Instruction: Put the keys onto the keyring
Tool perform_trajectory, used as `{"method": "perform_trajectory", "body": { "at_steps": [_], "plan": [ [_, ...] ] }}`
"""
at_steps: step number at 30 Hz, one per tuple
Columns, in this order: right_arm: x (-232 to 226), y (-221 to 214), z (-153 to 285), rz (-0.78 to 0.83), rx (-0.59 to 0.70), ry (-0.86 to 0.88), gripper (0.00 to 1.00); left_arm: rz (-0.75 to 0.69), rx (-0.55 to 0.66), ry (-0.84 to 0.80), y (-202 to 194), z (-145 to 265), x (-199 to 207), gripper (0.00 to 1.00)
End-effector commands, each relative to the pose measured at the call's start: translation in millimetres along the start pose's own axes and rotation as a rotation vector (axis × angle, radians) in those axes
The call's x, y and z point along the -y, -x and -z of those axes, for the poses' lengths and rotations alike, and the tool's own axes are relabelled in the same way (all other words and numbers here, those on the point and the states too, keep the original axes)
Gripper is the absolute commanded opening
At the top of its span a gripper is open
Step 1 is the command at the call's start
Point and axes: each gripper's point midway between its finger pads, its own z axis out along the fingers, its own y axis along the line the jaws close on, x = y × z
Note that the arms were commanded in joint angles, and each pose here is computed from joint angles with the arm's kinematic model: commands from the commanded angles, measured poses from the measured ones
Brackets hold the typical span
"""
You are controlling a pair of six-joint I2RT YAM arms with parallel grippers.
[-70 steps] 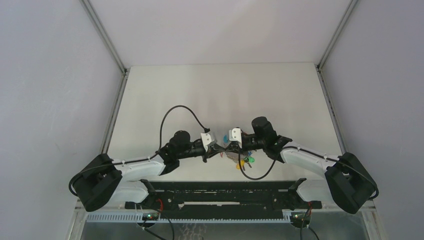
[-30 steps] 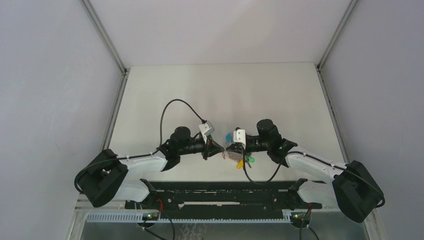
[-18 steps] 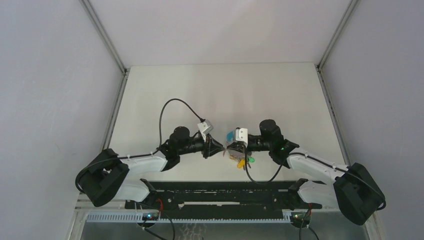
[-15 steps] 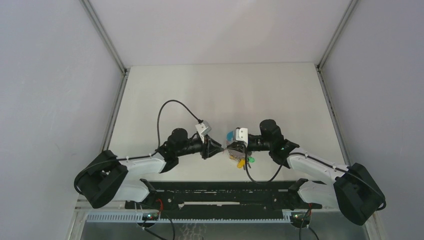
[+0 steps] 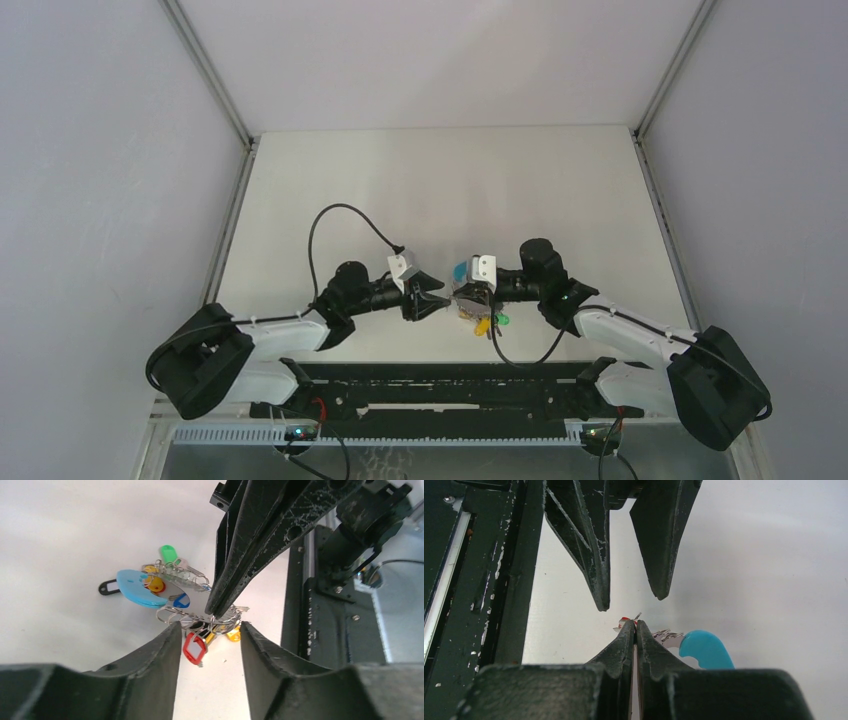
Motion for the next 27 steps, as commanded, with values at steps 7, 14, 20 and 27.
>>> {"method": "perform_trajectory", "body": {
  "at_steps": [7, 14, 20, 27],
  "plan": [
    [10, 30, 3, 0.021, 0.102, -0.031, 0.00, -0.103, 0.068, -0.037, 9, -3, -3, 0.52],
    [17, 32, 4, 0.005, 0.126, -0.061, 0.00, -0.126, 0.085, -0.076, 8, -3, 1, 0.43],
    [19, 28, 2, -0.011, 0.120, -0.062, 0.00, -0.144, 0.074, -0.104, 0, -5, 2, 0.34],
    [16, 22, 0, -0.023, 0.104, -0.051, 0.00, -0.153, 0.069, -0.099, -3, -5, -3, 0.24]
  ]
}}
